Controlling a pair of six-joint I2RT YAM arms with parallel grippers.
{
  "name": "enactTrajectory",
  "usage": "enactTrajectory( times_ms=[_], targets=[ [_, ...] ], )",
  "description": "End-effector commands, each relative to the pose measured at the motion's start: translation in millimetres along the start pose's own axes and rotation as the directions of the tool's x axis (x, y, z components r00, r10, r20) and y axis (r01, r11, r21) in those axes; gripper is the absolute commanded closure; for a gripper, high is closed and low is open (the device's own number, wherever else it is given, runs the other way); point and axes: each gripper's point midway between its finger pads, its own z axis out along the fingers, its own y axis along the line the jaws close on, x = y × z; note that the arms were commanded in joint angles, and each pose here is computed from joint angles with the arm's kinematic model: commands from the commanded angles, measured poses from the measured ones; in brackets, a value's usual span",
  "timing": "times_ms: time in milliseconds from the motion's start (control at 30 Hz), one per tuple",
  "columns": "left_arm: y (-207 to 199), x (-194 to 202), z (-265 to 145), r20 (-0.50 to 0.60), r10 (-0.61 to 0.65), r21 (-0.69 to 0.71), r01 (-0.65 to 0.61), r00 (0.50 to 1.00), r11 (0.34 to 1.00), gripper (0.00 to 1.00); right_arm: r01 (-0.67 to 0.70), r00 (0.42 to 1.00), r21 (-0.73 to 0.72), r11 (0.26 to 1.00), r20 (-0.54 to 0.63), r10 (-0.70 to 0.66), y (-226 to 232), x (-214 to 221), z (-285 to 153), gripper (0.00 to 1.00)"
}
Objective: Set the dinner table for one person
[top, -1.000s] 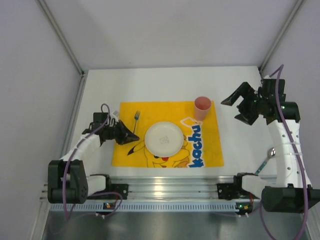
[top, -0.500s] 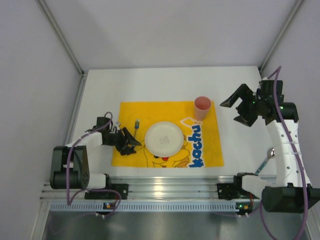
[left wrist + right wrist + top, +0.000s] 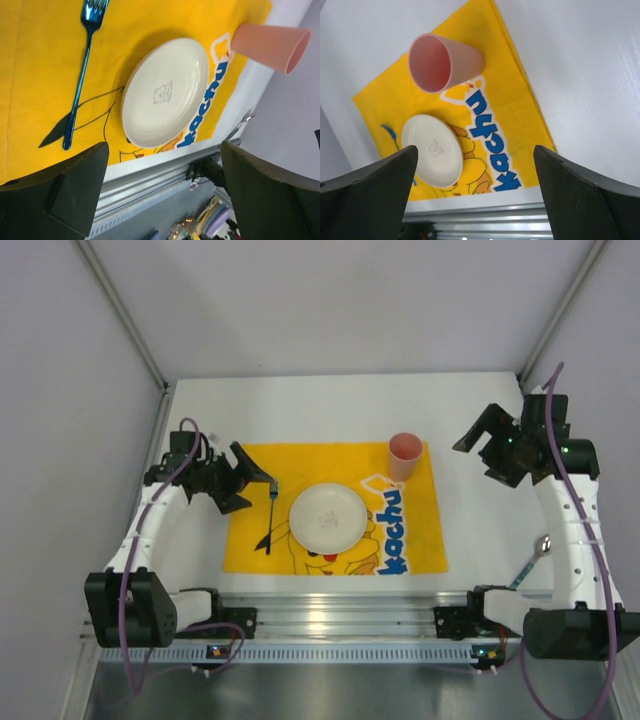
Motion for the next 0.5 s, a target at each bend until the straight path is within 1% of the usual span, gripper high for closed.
enactTrajectory(
  times_ms=[0, 33, 67, 100, 133, 167, 233, 267, 333, 400, 433, 467],
  targets=[
    [-14.0, -28.6, -19.5, 0.126, 0.06, -0.052, -0.054, 0.99, 0.997, 0.02, 0.013, 0.996, 0.198, 0.98, 0.082, -0.03, -36.6, -16.6, 5.6, 0.0],
    [-18.0, -34.2, -23.0, 0.153, 0.073, -0.05, -0.066, 0.985, 0.997, 0.02, -0.01, 0.997, 0.276, 0.961, 0.072, -0.01, -59.2, -8.6, 14.5, 0.0],
    [-26.3, -40.2, -26.6, 0.184, 0.094, -0.031, -0.09, 0.978, 0.996, 0.02, -0.05, 0.992, 0.379, 0.924, 0.126, 0.002, -86.0, -14.9, 14.1, 0.0],
    [-30.0, -40.9, -29.2, 0.196, 0.101, -0.02, -0.099, 0.975, 0.995, 0.02, -0.074, 0.99, 0.436, 0.897, 0.142, 0.013, -102.3, -14.3, 16.8, 0.0],
    [-29.5, -41.9, -29.7, 0.205, 0.104, -0.023, -0.101, 0.973, 0.995, 0.02, -0.08, 0.992, 0.504, 0.86, 0.125, 0.019, -124.6, -4.4, 22.8, 0.0],
    [-30.1, -41.2, -30.1, 0.21, 0.109, -0.022, -0.107, 0.972, 0.994, 0.03, -0.116, 0.986, 0.581, 0.805, 0.166, 0.023, -148.9, -10.0, 20.9, 0.0],
    [-26.0, -38.3, -27.4, 0.2, 0.109, -0.027, -0.106, 0.974, 0.994, 0.04, -0.129, 0.989, 0.666, 0.734, 0.141, 0.046, -183.2, 2.1, 24.3, 0.0],
    [-22.2, -33.9, -24.3, 0.183, 0.107, -0.027, -0.103, 0.977, 0.994, 0.04, -0.156, 0.986, 0.709, 0.687, 0.158, 0.062, -202.1, 0.5, 23.3, 0.0],
    [-17.5, -30.0, -21.2, 0.167, 0.108, -0.031, -0.104, 0.98, 0.994, 0.05, -0.176, 0.984, 0.751, 0.636, 0.15, 0.096, -223.7, 14.8, 27.6, 0.0],
    [-11.7, -23.3, -16.9, 0.142, 0.097, -0.033, -0.093, 0.985, 0.995, 0.07, -0.263, 0.965, 0.756, 0.599, 0.195, 0.176, -242.9, 20.8, 33.2, 0.0],
    [-11.7, -22.0, -16.2, 0.138, 0.098, -0.03, -0.095, 0.986, 0.995, 0.07, -0.276, 0.959, 0.768, 0.577, 0.185, 0.213, -252.6, 30.8, 36.6, 0.0],
    [-10.2, -21.3, -15.6, 0.135, 0.096, -0.031, -0.093, 0.986, 0.995, 0.08, -0.305, 0.949, 0.788, 0.535, 0.204, 0.24, -265.5, 32.6, 33.2, 0.0]
  ],
)
